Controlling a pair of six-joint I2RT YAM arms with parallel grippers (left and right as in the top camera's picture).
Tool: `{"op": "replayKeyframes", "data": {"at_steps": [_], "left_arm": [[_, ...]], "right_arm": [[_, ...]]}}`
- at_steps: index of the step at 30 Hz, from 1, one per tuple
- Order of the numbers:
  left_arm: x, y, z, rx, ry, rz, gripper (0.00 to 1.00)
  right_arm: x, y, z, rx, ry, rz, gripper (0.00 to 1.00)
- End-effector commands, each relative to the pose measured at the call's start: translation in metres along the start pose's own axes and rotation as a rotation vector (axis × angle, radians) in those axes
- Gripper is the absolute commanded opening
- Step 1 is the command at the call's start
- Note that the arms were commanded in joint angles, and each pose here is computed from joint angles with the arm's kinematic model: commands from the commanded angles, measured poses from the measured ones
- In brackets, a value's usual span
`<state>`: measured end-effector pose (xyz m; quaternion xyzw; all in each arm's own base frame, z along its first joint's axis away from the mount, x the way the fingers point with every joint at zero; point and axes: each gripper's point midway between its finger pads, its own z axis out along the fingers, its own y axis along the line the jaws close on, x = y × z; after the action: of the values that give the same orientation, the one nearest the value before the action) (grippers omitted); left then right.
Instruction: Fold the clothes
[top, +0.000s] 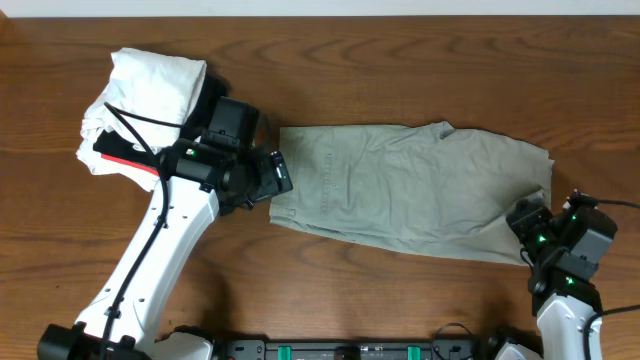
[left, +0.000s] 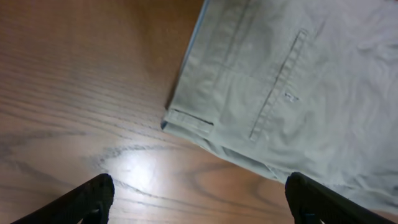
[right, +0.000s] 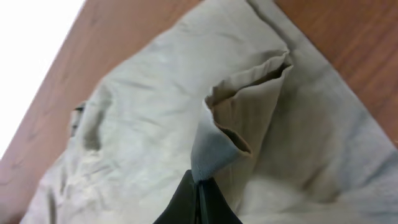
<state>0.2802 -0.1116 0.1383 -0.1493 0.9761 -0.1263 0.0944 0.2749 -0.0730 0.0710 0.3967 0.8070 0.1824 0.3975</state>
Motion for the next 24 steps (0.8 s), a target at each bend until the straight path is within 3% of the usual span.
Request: {"op": "replayKeyframes", "data": {"at_steps": [1,11,18,24], "left_arm": [[0.01,-0.01,0.0,0.062,0.06,-0.02,0.9],[0.028,0.004,0.022,0.034,0.121,-0.133,0.86],[0.02,0.005,0.062,0.101,0.04,-0.172,0.6],[0.01,0.013,0.069,0.072,-0.024,-0.199,0.58]], "right_arm": [[0.001,0.005,-0.002,-0.031,0.009,-0.02,0.01],[0.006,0.003,-0.002,-0.027,0.029,-0.054,0.01],[0.007,0.002,-0.002,-0.025,0.031,-0.064,0.01],[0.01,0.0,-0.002,-0.017,0.044,-0.069,0.01]]}}
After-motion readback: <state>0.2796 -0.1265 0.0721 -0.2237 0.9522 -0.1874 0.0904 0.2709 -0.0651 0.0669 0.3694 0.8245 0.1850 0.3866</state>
